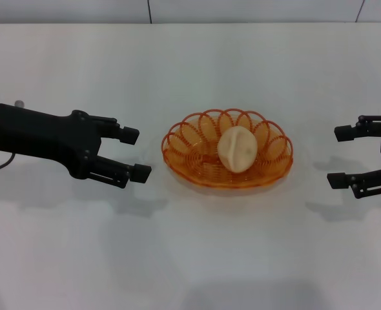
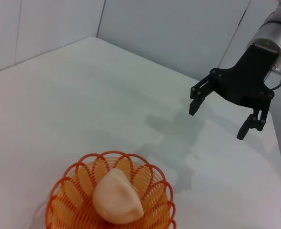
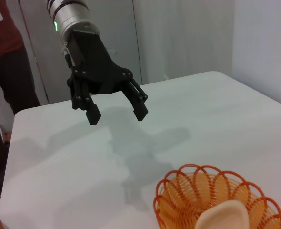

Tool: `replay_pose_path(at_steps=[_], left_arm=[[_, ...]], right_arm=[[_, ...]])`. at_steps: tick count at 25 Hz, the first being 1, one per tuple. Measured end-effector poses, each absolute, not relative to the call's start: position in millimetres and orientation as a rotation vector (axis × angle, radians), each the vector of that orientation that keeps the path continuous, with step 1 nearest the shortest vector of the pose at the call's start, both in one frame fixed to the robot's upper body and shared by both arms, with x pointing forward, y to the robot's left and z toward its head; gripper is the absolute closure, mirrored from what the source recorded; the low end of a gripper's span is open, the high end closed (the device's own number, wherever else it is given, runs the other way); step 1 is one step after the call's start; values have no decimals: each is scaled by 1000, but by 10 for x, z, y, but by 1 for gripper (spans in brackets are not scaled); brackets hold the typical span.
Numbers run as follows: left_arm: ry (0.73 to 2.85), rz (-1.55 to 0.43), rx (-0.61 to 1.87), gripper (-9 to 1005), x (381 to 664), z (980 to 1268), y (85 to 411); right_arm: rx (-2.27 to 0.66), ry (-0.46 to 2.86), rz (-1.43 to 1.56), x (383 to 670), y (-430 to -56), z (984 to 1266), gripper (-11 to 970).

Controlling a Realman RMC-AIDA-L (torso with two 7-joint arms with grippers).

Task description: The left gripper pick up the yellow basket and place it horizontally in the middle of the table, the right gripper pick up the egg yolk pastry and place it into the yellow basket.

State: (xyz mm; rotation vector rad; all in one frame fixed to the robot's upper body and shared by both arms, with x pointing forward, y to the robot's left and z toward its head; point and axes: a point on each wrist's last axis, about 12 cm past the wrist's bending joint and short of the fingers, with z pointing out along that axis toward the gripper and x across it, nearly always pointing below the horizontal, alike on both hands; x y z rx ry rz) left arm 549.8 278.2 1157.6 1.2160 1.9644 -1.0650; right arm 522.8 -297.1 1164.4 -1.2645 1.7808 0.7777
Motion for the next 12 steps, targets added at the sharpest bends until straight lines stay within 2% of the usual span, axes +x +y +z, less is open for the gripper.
replay_pose_path(at_steps=[12], left_arm=[[1958, -1066, 1208, 110, 5499, 11580, 2786]], right_arm=[[-1268, 1777, 782, 5231, -2959, 11648, 97]])
